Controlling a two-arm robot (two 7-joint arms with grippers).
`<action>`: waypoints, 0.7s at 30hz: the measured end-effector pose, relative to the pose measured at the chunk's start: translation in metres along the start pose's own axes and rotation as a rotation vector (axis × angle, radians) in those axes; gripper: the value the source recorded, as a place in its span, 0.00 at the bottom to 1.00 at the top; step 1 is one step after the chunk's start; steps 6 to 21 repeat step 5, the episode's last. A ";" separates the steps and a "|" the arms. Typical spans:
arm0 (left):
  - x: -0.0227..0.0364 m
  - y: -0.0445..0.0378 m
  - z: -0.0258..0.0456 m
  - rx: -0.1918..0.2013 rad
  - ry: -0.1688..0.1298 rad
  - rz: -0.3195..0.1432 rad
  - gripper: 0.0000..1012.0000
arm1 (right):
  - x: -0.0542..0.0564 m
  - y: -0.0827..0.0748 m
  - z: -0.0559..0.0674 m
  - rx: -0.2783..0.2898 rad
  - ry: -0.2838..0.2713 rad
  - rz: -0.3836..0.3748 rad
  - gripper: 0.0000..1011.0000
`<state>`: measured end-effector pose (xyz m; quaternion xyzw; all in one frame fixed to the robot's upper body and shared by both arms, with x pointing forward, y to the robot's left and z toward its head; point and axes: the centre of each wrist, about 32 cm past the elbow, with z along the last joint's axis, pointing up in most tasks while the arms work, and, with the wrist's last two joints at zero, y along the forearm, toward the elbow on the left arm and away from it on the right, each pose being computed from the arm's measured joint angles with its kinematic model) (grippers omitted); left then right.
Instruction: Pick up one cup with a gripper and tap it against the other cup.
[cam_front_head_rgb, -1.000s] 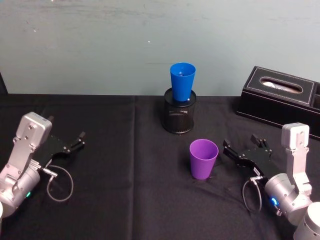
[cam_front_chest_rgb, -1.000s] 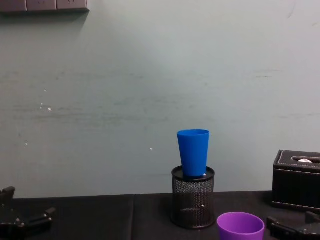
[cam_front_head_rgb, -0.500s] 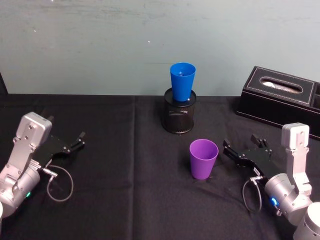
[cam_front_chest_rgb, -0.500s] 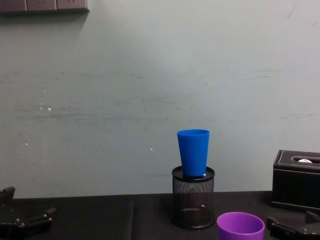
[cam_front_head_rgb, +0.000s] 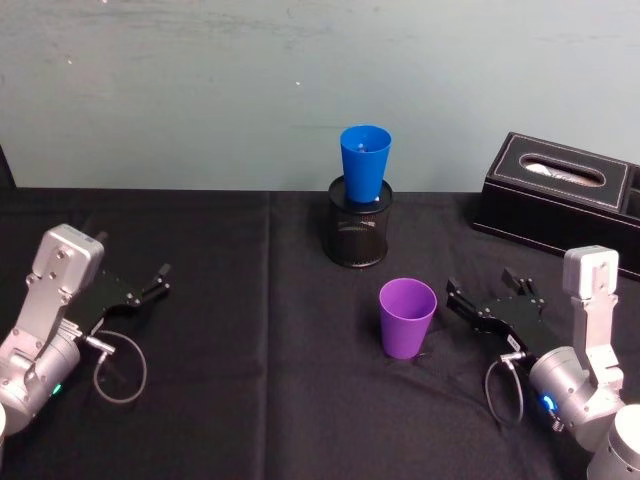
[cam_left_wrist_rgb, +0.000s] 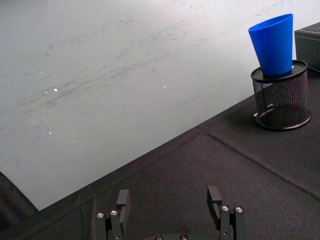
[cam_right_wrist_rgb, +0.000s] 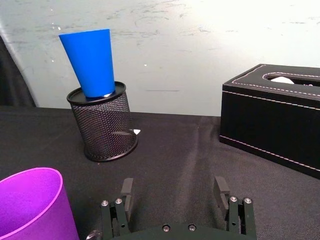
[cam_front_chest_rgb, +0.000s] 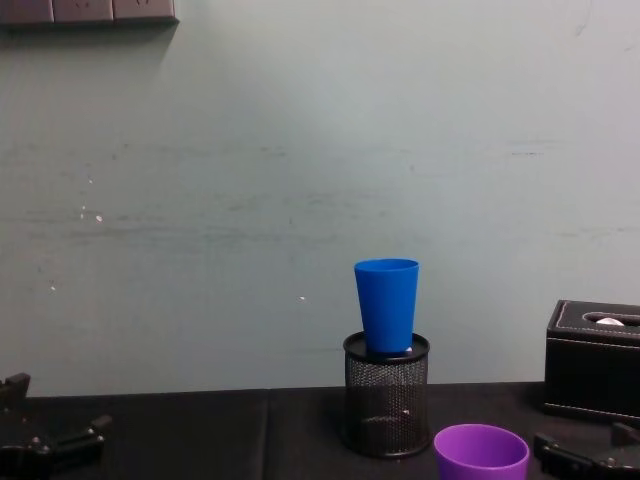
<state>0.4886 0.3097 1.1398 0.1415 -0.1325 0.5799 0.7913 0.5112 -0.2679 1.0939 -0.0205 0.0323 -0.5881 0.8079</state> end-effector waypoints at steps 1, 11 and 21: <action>0.0000 0.0000 0.0000 0.000 0.000 0.000 1.00 | 0.000 0.000 0.000 0.000 0.000 0.000 0.99; 0.0000 0.0000 0.0000 0.000 0.000 0.000 1.00 | 0.000 0.000 0.000 0.000 0.000 0.000 0.99; 0.0000 0.0000 0.0000 0.000 0.000 0.000 1.00 | 0.000 0.000 0.000 0.000 0.000 0.000 0.99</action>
